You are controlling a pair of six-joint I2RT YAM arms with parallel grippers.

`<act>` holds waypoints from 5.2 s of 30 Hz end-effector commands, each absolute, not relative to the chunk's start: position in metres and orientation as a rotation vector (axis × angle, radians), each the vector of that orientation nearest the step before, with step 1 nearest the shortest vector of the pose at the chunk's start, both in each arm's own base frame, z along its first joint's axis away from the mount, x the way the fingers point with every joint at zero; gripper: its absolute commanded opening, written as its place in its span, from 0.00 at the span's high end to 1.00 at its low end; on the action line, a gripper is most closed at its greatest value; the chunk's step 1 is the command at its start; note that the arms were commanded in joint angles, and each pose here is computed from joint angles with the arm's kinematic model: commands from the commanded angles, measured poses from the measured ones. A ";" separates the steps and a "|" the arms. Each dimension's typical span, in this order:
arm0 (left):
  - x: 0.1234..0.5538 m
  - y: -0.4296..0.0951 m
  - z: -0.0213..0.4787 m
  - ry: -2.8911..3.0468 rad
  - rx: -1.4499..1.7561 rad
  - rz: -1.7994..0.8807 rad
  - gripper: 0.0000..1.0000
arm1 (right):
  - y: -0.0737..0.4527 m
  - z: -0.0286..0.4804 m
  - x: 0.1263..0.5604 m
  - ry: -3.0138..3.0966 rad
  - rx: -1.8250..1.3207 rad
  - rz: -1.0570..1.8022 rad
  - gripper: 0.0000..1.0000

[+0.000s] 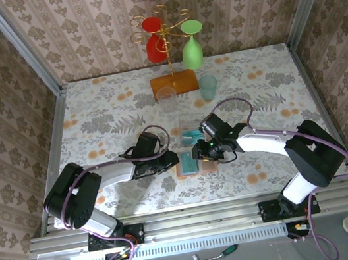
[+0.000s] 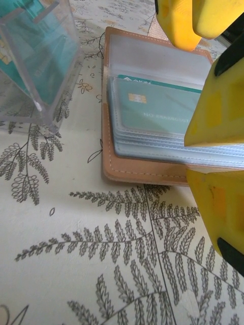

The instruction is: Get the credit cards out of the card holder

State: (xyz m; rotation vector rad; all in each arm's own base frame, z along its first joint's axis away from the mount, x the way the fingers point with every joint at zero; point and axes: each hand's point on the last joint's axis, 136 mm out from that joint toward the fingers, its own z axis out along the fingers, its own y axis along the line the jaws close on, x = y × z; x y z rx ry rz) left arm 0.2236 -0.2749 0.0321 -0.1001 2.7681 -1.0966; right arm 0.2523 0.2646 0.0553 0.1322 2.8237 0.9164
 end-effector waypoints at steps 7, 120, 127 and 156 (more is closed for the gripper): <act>0.222 -0.276 0.030 2.776 -0.117 -1.087 0.83 | 0.274 0.063 0.255 2.815 0.111 0.955 0.70; 0.217 -0.292 0.028 2.832 -0.035 -0.955 0.98 | 0.283 0.042 0.250 2.858 0.094 1.022 0.71; 0.216 -0.291 0.027 2.835 -0.038 -0.950 0.98 | 0.273 0.029 0.250 2.894 0.099 0.914 0.71; 0.219 -0.307 0.051 2.790 0.018 -1.024 0.98 | 0.262 0.057 0.256 2.806 0.089 0.899 0.71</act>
